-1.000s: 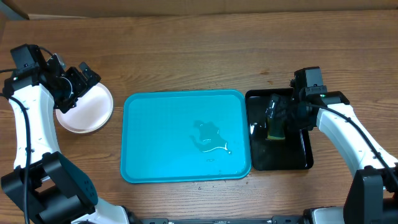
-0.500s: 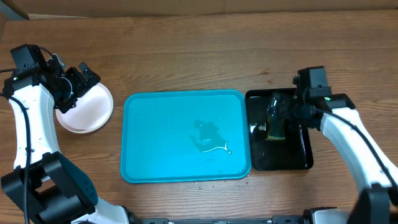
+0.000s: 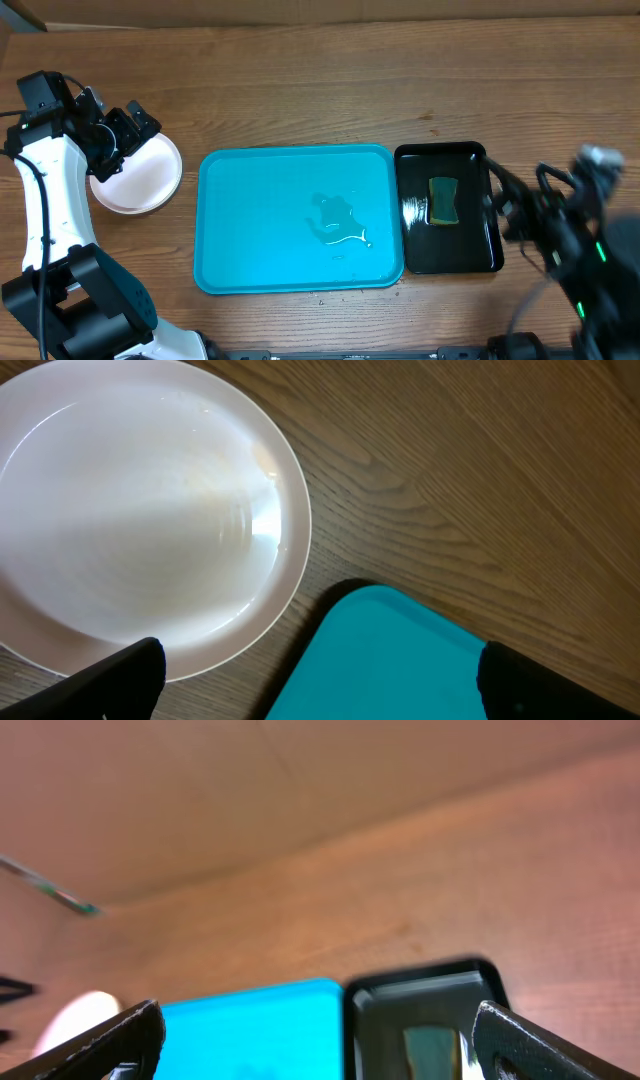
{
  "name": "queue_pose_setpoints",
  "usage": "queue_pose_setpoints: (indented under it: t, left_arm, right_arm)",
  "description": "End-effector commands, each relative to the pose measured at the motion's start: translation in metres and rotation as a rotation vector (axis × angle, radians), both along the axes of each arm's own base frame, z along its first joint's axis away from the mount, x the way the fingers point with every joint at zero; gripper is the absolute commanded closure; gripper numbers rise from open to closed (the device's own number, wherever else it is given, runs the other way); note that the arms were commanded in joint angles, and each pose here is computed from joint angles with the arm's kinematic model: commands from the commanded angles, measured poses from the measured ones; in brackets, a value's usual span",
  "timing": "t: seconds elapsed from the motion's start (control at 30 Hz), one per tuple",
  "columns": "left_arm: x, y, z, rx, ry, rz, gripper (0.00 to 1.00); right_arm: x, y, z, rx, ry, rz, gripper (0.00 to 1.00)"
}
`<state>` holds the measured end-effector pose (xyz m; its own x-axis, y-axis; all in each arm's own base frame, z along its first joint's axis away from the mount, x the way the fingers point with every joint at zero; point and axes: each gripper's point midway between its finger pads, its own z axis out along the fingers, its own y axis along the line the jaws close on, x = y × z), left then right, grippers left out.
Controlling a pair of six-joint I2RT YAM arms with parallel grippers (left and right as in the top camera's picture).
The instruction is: Clean dirty plates on tray and stack at the side
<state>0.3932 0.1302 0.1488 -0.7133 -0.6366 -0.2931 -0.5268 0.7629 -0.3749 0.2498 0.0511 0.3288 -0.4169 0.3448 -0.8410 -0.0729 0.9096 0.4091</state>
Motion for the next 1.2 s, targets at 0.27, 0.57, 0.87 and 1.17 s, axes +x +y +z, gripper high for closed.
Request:
queue_pose_setpoints:
  t: [0.27,0.57,0.87,1.17]
  left_arm:
    - [0.003,0.002,0.010,0.023,-0.023,-0.012,0.00]
    - [0.003,0.002,0.010,0.023,-0.023,-0.012,0.00]
    - [0.003,0.002,0.010,0.023,-0.023,-0.012,0.00]
    - [0.003,0.002,0.010,0.023,-0.023,-0.012,0.00]
  right_arm:
    - [-0.070,-0.006,0.022,-0.031,-0.405,0.027,0.00]
    - [-0.058,-0.010,0.037,-0.174,-0.862,-0.025,0.00]
    - [-0.035,-0.007,-0.034,-0.178,-0.839,-0.014,0.00]
    - [-0.009,-0.005,-0.129,-0.203,-0.522,0.023,0.00]
